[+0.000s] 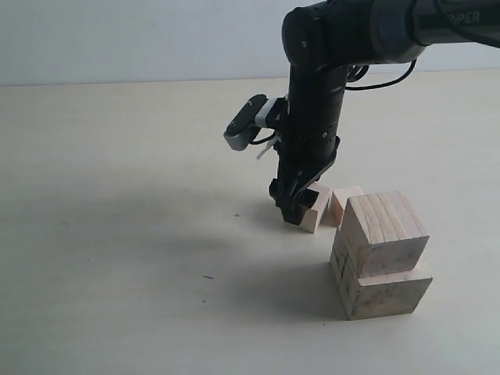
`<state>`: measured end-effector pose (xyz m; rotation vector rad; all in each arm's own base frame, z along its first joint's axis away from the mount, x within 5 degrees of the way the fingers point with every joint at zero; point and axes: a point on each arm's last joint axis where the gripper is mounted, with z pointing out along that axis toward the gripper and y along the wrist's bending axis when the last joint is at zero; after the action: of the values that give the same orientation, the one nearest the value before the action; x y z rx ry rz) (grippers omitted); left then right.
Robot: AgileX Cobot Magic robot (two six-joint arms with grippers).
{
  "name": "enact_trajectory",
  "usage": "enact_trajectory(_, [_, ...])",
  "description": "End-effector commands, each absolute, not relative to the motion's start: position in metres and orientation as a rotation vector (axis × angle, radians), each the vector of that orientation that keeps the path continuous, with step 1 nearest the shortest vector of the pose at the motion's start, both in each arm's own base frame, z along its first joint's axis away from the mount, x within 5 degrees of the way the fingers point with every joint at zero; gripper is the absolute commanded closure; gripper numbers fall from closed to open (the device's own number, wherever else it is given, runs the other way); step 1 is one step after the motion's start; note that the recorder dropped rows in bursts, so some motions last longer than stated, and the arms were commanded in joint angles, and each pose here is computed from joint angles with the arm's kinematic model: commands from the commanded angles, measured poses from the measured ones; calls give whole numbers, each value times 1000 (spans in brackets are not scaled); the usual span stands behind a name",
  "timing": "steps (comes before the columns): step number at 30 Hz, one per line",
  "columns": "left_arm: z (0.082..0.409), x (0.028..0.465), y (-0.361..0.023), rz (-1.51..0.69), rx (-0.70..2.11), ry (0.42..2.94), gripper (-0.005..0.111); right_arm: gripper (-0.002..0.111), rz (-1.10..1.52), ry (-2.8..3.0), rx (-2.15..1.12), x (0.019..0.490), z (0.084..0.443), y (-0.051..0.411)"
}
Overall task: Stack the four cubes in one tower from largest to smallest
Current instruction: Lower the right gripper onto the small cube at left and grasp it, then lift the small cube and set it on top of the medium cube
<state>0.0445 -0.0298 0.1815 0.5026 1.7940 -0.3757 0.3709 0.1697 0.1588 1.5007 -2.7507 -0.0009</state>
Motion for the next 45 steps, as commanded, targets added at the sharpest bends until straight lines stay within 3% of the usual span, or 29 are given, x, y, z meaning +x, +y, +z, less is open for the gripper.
enact_trajectory(1, [181, 45, -29, -369, 496, 1785, 107, 30, -1, -2749, 1505, 374, 155, 169])
enact_trajectory(5, [181, 45, -29, -369, 496, 1785, 107, 36, -1, -2749, 1496, 375, 153, 168])
enact_trajectory(13, [181, 45, -29, -369, 496, 1785, 107, 70, -1, -2810, 1383, 375, 154, 168])
enact_trajectory(20, [181, 45, -29, -369, 496, 1785, 107, 92, 0, -2892, 1294, 376, 162, 169])
enact_trajectory(33, [181, 45, -29, -369, 496, 1785, 107, 94, -55, -3236, 934, 362, 282, 164])
enact_trajectory(39, [181, 45, -29, -369, 496, 1785, 107, 94, -160, -3469, 738, 328, 354, 148])
enact_trajectory(45, [181, 45, -29, -369, 496, 1785, 107, 94, -224, -3562, 654, 292, 386, 132])
